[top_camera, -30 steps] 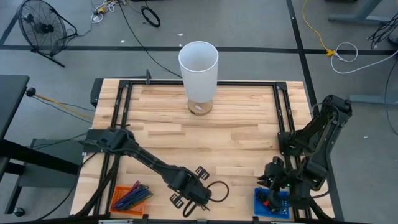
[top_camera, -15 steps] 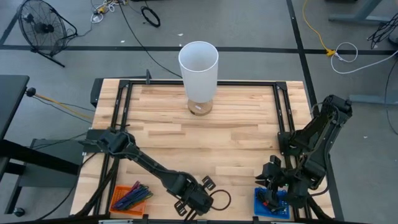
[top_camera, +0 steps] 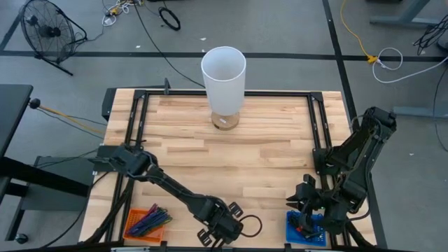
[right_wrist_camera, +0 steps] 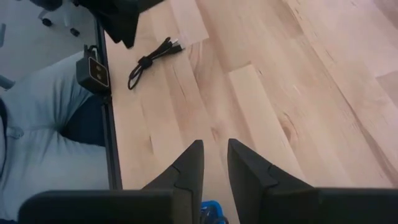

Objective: Pick & Place USB Port
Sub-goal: Put the black charger cable into the blue bin

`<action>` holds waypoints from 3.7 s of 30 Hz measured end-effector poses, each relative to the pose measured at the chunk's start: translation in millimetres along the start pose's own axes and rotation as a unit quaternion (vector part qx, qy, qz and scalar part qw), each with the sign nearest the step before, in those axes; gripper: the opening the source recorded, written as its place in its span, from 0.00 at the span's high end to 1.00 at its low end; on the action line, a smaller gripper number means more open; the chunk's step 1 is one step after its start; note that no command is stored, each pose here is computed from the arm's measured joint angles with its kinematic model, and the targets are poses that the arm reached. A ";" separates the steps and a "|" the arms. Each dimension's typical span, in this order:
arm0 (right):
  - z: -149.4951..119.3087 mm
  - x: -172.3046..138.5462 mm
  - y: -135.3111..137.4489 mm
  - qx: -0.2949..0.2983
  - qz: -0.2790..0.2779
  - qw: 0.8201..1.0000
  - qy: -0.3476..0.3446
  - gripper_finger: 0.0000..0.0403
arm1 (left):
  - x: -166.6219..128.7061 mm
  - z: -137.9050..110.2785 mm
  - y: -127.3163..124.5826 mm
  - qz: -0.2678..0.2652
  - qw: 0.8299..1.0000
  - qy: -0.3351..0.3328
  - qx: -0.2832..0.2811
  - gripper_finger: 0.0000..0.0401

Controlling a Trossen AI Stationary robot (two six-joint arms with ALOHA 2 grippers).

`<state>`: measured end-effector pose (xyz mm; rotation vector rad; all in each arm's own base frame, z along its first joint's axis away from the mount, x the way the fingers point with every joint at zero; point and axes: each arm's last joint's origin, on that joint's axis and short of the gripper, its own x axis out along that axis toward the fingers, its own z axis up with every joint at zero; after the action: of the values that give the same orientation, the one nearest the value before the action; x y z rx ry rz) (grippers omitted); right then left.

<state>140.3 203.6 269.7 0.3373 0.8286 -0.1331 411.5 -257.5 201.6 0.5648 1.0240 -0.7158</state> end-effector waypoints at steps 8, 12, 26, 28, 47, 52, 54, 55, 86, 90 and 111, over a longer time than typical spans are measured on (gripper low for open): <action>0.7 0.0 0.9 -0.009 0.004 1.000 -0.005 0.81 | 10.4 1.6 2.8 0.008 1.000 -0.013 -0.008 0.53; 1.3 -0.1 2.5 -0.005 0.011 1.000 -0.008 0.81 | 16.4 1.3 3.6 0.013 1.000 -0.013 -0.012 0.52; 5.3 -0.8 12.5 -0.018 0.055 0.998 -0.027 0.81 | 57.3 -9.0 6.1 0.015 0.998 0.012 -0.054 0.54; 6.0 -1.1 14.3 -0.016 0.063 0.997 -0.031 0.81 | 57.8 -10.3 5.8 0.018 0.998 0.020 -0.055 0.54; 7.1 -1.4 16.6 -0.022 0.073 0.996 -0.036 0.81 | 62.3 1.1 1.2 0.062 0.993 0.000 -0.101 0.93; 7.2 -1.5 16.8 -0.022 0.074 0.996 -0.037 0.81 | 38.7 18.5 14.8 0.139 0.984 -0.044 -0.101 0.93; 7.3 -1.5 17.0 -0.021 0.074 0.996 -0.037 0.81 | 25.4 22.1 22.0 0.164 0.980 -0.050 -0.104 0.93; 7.4 -1.5 17.1 -0.020 0.075 0.996 -0.038 0.81 | 19.9 24.3 26.2 0.173 0.978 -0.058 -0.104 0.93; 19.6 -5.6 27.4 -0.080 0.069 0.981 -0.162 0.81 | -185.6 29.8 94.2 0.182 0.920 -0.329 -0.109 0.93; 23.4 -8.2 28.4 -0.100 0.055 0.974 -0.197 0.81 | -168.5 23.5 96.1 0.164 0.930 -0.308 -0.115 0.93; 45.8 -26.7 44.4 -0.177 0.070 0.931 -0.310 0.81 | -160.6 15.8 106.4 0.180 0.928 -0.301 -0.130 0.93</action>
<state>165.3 229.0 328.9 0.0016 0.1875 0.0457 447.3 -157.5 363.2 0.2584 0.4105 -0.3752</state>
